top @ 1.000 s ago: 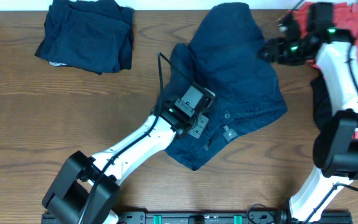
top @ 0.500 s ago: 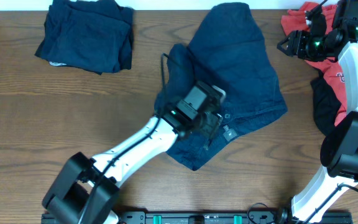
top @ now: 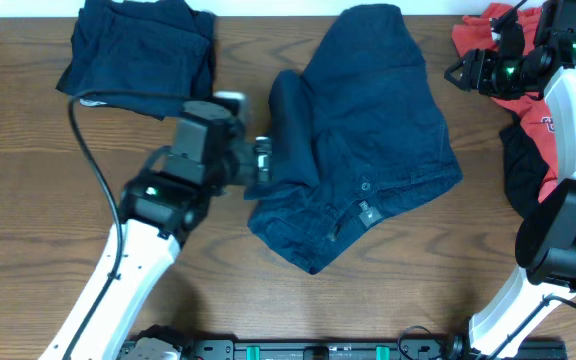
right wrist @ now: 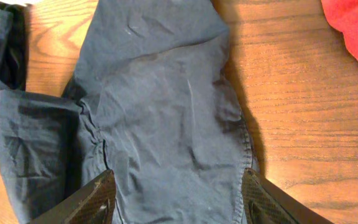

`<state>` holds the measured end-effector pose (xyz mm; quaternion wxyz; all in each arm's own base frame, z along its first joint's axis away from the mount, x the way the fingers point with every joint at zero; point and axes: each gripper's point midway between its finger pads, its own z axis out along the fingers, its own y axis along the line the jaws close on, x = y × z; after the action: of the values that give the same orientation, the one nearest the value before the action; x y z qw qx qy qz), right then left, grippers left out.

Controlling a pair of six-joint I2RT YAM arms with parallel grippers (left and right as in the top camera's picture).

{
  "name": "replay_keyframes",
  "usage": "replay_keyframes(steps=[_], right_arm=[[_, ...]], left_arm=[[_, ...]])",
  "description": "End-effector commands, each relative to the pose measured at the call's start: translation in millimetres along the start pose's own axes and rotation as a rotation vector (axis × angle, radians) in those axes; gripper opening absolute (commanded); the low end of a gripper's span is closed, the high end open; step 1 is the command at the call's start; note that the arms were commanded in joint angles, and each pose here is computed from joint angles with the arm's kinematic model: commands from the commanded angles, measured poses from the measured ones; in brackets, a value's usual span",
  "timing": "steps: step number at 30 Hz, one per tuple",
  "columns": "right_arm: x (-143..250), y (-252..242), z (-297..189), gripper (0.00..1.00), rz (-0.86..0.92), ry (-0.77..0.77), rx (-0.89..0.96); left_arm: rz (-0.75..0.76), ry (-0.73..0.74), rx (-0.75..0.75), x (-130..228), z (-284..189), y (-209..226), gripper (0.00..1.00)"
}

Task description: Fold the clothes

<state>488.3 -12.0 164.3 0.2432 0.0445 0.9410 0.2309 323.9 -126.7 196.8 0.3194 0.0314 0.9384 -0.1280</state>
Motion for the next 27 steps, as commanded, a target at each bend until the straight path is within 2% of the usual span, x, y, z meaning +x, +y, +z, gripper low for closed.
replay_keyframes(steps=[1, 4, 10, 14, 24, 27], right_arm=[[-4.7, 10.3, -0.3, 0.64, -0.009, -0.007, -0.021], [-3.9, 16.1, 2.5, 0.64, -0.02, -0.003, -0.026], [-2.4, 22.2, 7.7, 0.65, -0.042, 0.004, -0.007], [-1.8, 22.6, 9.0, 0.66, -0.047, 0.007, 0.004], [-1.8, 19.3, 8.8, 0.67, -0.046, 0.006, 0.022], [-2.0, 19.5, 8.9, 0.67, -0.046, 0.006, 0.022]], left_arm=[[-0.06, 0.134, -0.098, 24.5, 20.3, 30.4, 0.95], [-0.085, 0.273, -0.116, 50.2, 39.6, 44.1, 0.95], [-0.034, 0.463, 0.019, 86.0, 83.7, 33.0, 0.93], [0.066, 0.554, 0.091, 108.1, 105.4, 30.7, 0.86], [0.12, 0.607, 0.112, 124.0, 125.9, 35.3, 0.75], [0.139, 0.605, 0.201, 125.0, 124.1, 22.0, 0.68]])
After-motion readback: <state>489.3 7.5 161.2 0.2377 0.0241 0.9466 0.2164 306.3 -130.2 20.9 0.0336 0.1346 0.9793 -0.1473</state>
